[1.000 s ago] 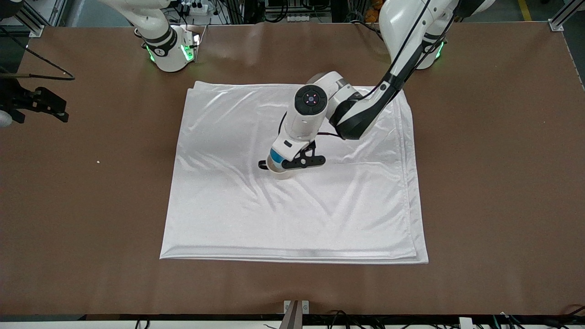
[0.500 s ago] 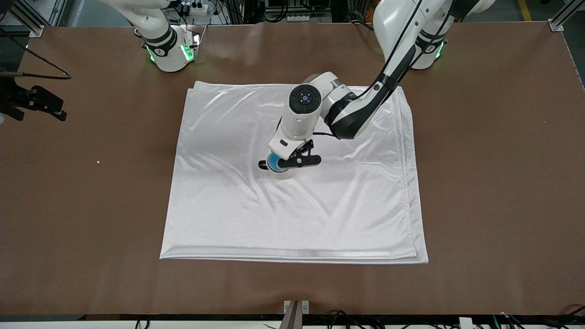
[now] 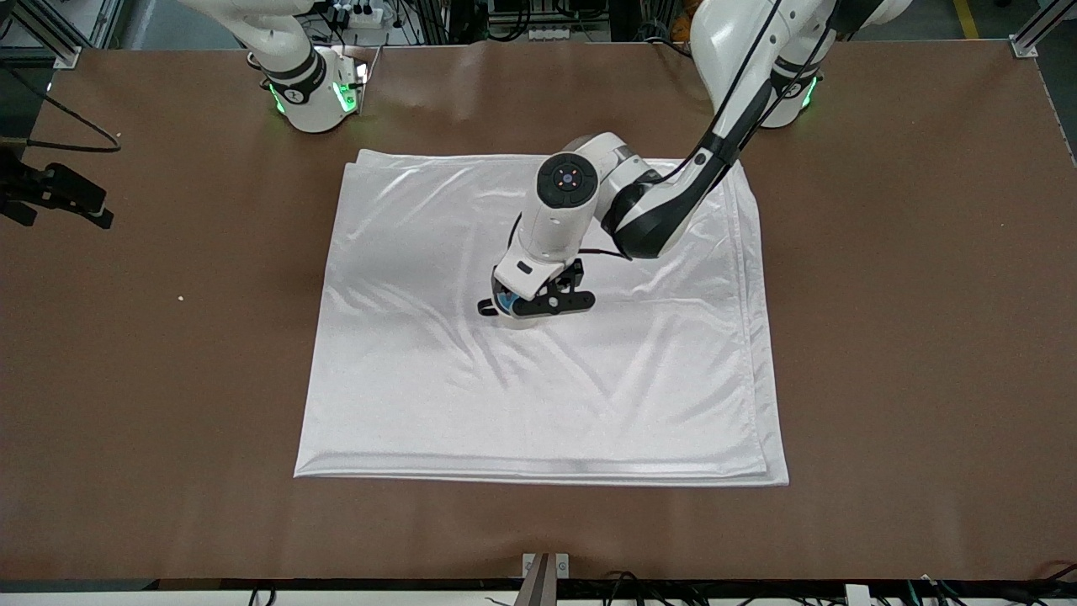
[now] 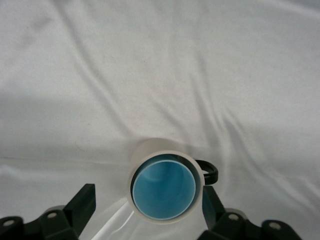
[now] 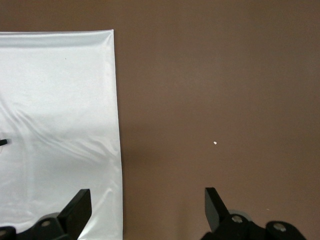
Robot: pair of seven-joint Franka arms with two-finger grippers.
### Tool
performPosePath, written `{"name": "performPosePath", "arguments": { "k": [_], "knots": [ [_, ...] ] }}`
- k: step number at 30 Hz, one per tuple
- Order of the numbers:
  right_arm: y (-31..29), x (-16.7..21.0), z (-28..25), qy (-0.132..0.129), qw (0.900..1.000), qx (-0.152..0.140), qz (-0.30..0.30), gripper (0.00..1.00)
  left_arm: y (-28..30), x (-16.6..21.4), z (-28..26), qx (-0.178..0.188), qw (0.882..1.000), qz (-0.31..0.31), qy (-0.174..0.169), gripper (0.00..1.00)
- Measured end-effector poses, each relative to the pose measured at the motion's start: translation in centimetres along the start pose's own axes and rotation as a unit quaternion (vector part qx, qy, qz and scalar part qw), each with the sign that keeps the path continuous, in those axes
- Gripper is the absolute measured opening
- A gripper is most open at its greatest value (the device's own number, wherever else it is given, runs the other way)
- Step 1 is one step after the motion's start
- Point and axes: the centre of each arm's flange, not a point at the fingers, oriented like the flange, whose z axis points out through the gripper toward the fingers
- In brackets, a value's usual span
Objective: Place blue cup into white mug on cloth
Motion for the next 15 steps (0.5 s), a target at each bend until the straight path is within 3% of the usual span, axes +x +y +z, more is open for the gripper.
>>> {"name": "performPosePath", "arguments": {
  "k": [8, 15],
  "knots": [
    [-0.2, 0.2, 0.3, -0.001, 1.000, 0.000, 0.002, 1.00, -2.5, 4.2, -7.2, -0.003, 0.999, -0.029, 0.044, 1.00],
    [-0.5, 0.8, 0.6, 0.008, 1.000, 0.000, 0.001, 1.00, -8.1, 8.9, -13.5, 0.016, 0.998, -0.032, 0.056, 1.00]
  ]
}}
